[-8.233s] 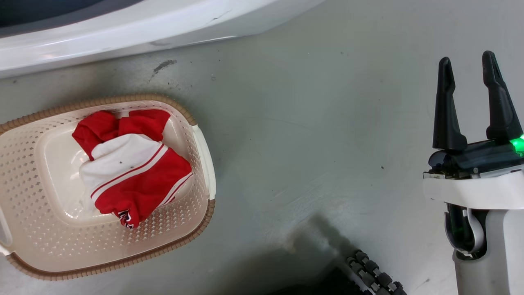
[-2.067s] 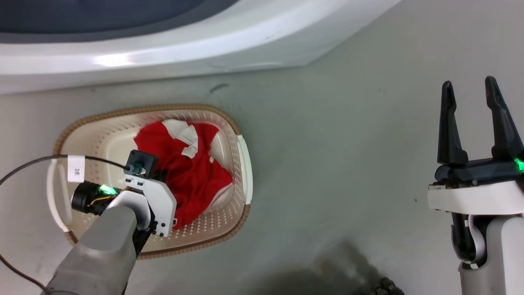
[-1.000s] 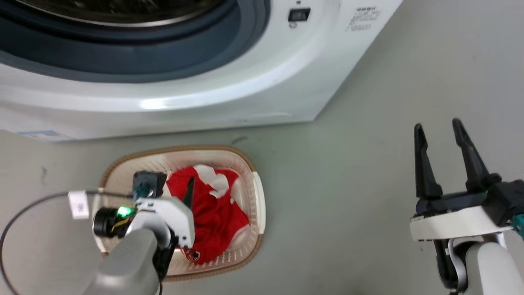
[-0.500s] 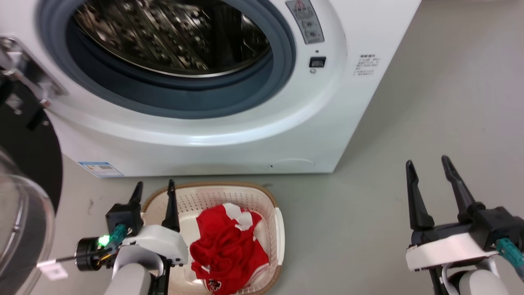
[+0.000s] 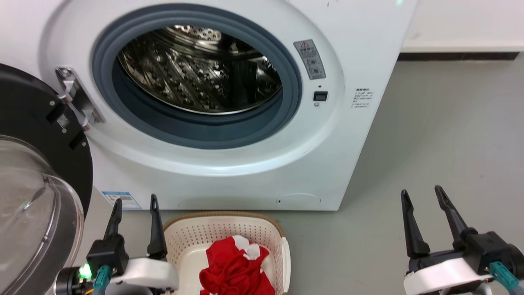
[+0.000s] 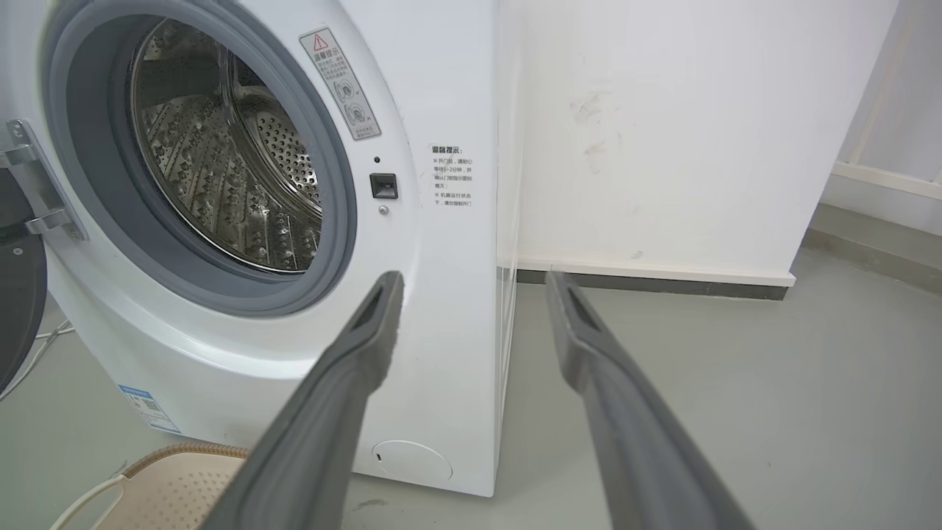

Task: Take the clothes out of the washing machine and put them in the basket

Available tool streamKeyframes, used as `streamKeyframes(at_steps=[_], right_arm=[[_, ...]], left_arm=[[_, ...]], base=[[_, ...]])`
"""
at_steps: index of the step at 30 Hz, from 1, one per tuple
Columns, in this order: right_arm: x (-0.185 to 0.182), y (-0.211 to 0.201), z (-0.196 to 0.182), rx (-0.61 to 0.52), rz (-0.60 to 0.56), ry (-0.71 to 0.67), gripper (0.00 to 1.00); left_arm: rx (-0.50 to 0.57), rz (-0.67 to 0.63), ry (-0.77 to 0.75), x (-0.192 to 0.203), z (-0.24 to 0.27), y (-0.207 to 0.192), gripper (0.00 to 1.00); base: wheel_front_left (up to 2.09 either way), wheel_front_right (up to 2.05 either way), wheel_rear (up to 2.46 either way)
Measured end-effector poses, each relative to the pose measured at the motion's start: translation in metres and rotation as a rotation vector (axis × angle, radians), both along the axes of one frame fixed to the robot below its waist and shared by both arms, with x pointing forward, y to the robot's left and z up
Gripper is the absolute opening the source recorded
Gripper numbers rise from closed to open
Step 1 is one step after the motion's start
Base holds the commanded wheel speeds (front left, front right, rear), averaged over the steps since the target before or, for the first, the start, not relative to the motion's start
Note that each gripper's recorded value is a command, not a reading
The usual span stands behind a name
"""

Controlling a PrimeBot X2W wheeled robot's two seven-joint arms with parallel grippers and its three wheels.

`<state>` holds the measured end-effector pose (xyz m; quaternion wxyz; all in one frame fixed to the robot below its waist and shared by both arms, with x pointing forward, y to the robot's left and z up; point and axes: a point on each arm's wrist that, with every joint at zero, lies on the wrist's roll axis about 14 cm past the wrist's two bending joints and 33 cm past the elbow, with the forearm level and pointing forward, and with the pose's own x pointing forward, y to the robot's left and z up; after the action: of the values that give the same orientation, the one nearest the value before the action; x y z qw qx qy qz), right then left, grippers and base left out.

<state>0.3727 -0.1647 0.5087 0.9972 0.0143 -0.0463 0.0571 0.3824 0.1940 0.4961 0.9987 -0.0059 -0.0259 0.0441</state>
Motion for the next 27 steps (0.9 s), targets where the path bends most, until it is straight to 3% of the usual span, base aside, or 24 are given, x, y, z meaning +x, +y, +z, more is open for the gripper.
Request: streamKeyframes(at_steps=[27], right_arm=[[-0.029,-0.004,0.016,0.017,-0.013,-0.050,1.00]], left_arm=[[0.023,-0.012,-0.042,-0.034,0.014,-0.002,1.00]], base=[[0.00,0.00,0.00]])
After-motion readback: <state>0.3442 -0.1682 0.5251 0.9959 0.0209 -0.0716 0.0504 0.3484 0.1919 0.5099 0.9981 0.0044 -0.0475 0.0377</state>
